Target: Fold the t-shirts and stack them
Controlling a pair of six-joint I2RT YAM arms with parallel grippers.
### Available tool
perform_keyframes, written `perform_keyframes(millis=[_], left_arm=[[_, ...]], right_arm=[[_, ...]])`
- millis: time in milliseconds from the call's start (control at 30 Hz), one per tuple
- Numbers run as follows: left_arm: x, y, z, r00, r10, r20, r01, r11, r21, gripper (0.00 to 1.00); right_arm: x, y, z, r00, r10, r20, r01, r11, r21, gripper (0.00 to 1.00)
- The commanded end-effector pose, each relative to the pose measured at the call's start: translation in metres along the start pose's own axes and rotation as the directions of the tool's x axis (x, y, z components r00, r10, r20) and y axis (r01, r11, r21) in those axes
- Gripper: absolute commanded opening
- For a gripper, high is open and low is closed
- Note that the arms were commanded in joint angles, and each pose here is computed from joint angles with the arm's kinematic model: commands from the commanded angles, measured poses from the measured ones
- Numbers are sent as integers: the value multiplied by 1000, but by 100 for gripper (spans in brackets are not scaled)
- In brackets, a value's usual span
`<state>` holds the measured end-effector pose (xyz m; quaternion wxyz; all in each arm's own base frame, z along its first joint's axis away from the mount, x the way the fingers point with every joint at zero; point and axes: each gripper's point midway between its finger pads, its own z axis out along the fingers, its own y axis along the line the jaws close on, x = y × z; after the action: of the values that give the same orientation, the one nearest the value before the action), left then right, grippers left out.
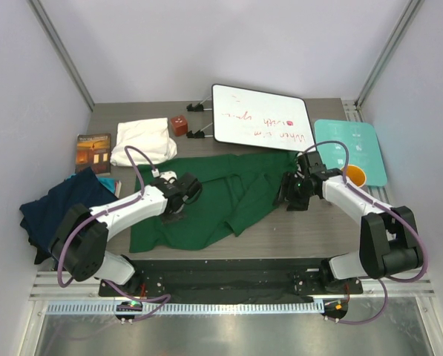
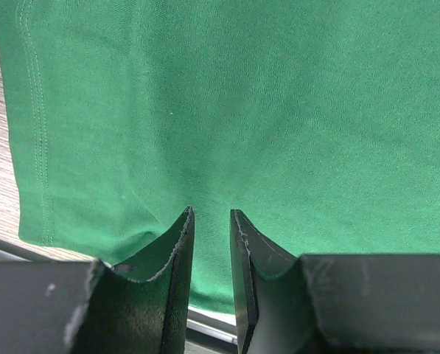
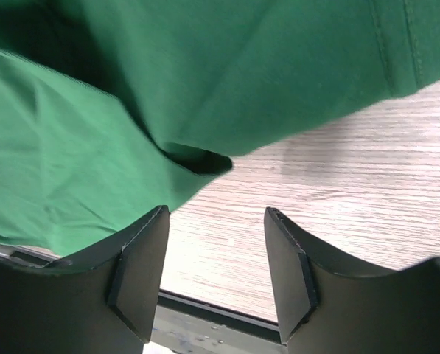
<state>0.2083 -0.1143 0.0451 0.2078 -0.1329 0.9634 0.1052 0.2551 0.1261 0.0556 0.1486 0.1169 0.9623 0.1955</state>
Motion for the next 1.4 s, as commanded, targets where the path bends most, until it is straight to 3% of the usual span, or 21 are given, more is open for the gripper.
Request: perform_keyframes(millis=[0,733,833,1000,1167,1367], left_arm=[[0,-3,1,1000,-12,7,12,1000,12,27],[3,-12,5,1000,23,-10,-23,1000,0,26],[3,-14,7,999,29,-15,-29,1000,-6,26],[6,-17,9,999,42,-21,-42,999,-10,26],[8,-18,10,998,50,-23,-50,999,-11,26],[10,-17,10,998,53,-24,-54,998,-14,26]], right_arm=[[-2,-5,0,997,-73,31,73,997,12,61],[-12,30,17,995,-96,10,97,986,-134,59],[-11,38,14,994,-105,5,105,983,-153,51],[-12,46,4,992,-127,25,130,978,-165,21],[-11,46,3,991,-131,25,134,976,-170,1],[-18,69,-8,989,-144,43,150,959,-241,1]])
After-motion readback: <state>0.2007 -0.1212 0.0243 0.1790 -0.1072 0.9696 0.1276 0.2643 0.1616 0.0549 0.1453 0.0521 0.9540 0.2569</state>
